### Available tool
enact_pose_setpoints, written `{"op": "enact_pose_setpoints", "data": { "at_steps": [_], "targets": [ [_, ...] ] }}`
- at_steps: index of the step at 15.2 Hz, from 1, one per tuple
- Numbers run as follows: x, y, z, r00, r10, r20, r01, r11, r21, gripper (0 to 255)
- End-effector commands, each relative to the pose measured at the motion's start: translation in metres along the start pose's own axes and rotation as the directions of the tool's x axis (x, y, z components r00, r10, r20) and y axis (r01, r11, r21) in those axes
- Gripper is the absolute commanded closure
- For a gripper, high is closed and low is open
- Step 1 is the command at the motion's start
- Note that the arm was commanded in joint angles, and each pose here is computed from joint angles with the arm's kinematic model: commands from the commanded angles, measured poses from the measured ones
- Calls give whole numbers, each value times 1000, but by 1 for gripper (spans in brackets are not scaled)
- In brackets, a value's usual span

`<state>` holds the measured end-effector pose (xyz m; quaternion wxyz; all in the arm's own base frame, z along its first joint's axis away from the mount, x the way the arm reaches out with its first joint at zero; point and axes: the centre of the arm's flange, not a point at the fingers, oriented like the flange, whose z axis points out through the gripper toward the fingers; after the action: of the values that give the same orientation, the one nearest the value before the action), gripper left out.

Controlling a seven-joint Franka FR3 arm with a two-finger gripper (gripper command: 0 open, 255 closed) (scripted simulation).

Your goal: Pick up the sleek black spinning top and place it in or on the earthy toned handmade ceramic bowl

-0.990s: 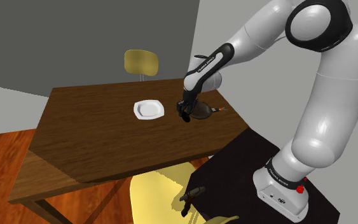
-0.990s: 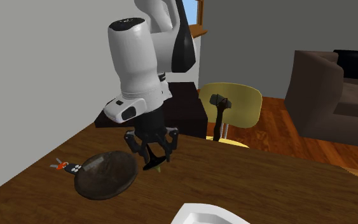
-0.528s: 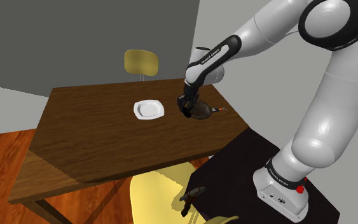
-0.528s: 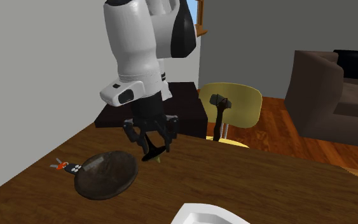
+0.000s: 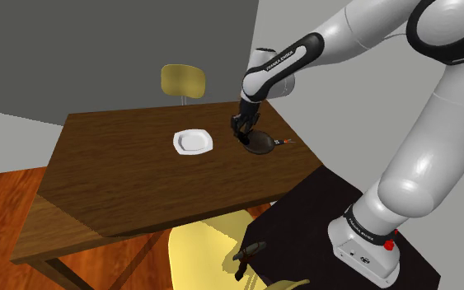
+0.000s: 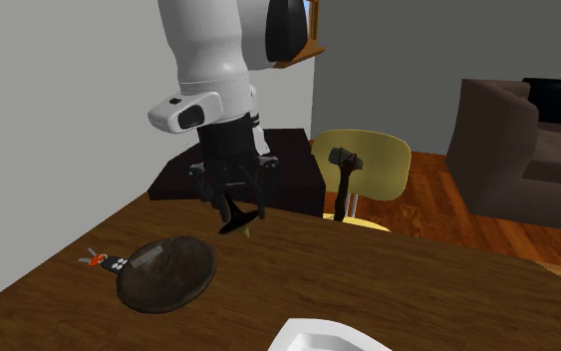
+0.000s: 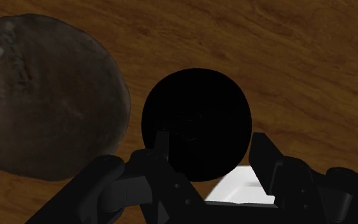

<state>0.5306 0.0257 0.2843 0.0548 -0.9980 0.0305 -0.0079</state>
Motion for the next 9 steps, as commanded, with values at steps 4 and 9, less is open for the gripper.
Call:
{"op": "enact_pose_setpoints", "data": {
  "at_steps": [4, 9],
  "targets": [
    [4, 23, -20, 1000, 0, 0, 0, 1000, 0, 255],
    [18, 86, -34, 1000, 0, 0, 0, 1000, 0, 255]
  ]
}}
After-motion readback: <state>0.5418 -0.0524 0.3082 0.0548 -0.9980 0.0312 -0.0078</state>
